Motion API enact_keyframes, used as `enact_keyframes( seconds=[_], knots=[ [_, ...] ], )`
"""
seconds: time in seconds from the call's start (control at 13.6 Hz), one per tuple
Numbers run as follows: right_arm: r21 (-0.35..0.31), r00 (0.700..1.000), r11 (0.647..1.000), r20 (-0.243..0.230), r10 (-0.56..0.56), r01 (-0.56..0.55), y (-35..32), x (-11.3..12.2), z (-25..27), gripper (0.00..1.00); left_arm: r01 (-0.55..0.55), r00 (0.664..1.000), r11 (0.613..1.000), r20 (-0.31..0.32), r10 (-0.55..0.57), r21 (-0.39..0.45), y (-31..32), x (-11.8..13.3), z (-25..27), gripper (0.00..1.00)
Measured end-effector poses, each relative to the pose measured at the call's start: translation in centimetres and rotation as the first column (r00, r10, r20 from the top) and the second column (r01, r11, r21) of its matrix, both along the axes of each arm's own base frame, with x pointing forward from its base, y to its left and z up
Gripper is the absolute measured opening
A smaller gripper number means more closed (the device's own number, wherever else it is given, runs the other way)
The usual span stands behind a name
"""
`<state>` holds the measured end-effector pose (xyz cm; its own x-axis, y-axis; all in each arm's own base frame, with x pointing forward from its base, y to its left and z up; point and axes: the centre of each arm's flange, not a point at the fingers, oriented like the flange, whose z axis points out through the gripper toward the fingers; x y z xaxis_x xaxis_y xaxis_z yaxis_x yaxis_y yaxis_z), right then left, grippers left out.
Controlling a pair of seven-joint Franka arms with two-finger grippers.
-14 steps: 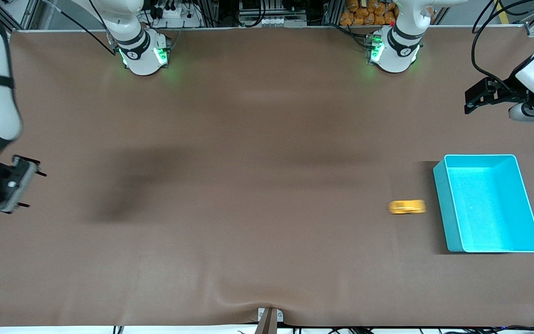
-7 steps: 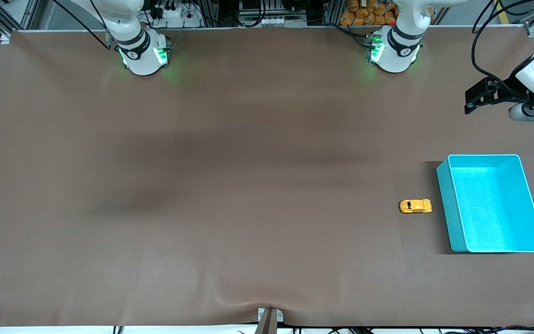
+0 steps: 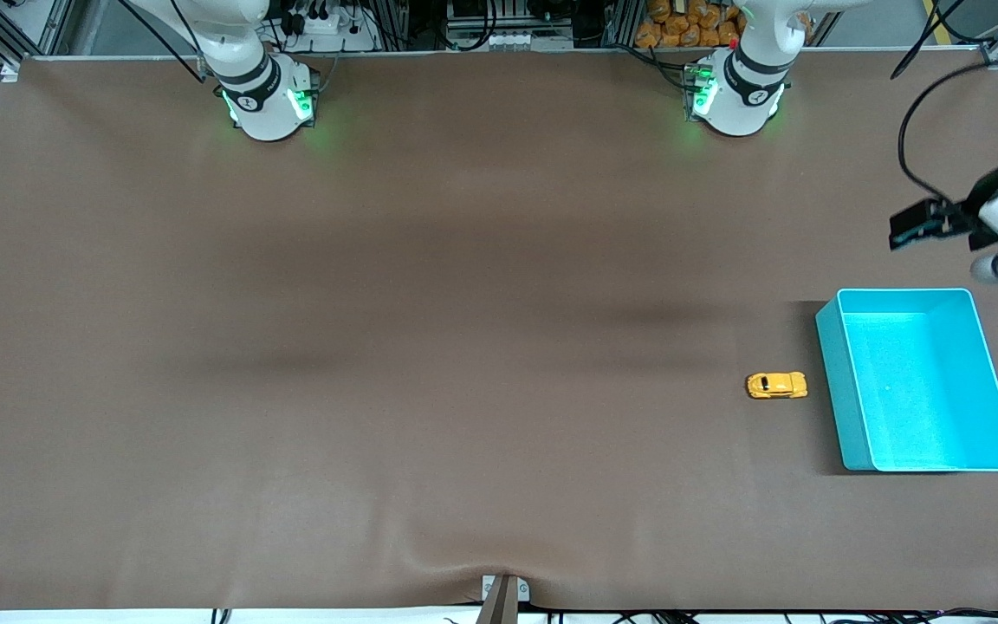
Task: Wind and store yellow beetle car
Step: 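Move the left gripper down over the car beside the blue bin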
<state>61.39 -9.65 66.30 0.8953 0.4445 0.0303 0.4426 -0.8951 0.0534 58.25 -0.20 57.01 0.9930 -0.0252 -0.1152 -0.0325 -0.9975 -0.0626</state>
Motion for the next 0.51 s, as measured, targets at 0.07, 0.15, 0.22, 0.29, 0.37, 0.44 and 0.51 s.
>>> enact_keyframes(
  seconds=[0.07, 0.15, 0.22, 0.29, 0.37, 0.44, 0.51],
  knots=[
    [0.005, 0.997, 0.997, -0.010, -0.071, 0.071, 0.3, -0.4, 0.2, 1.00, -0.014, 1.000, 1.000, 0.003, 0.014, -0.001, 0.9, 1.1, -1.5, 1.00],
    [0.009, 0.987, 0.987, -0.027, -0.159, 0.159, 0.8, -0.7, 0.3, 1.00, -0.028, 1.000, 1.000, 0.009, 0.028, -0.002, 1.9, 2.1, -3.1, 1.00],
    [0.010, 0.966, 0.967, -0.042, -0.253, 0.254, 1.6, -0.9, 0.3, 1.00, -0.040, 0.999, 0.999, 0.008, 0.040, -0.003, 2.8, 3.1, -5.0, 1.00],
    [0.010, 0.937, 0.938, -0.046, -0.347, 0.348, 2.8, -1.0, 0.4, 1.00, -0.053, 0.999, 0.999, 0.005, 0.053, -0.006, 3.8, 4.2, -7.2, 1.00],
    [0.019, 0.905, 0.906, -0.046, -0.422, 0.423, 3.9, -1.2, 0.8, 1.00, -0.066, 0.998, 0.998, 0.002, 0.066, -0.009, 4.6, 5.4, -9.7, 1.00],
    [0.037, 0.881, 0.881, -0.049, -0.470, 0.472, 4.7, -1.4, 1.2, 1.00, -0.084, 0.996, 0.996, 0.003, 0.084, -0.010, 5.0, 6.4, -12.1, 1.00],
    [0.049, 0.866, 0.865, -0.051, -0.497, 0.499, 4.9, -1.7, 1.7, 1.00, -0.126, 0.992, 0.992, 0.005, 0.126, -0.007, 5.0, 7.3, -14.5, 1.00]
  ],
)
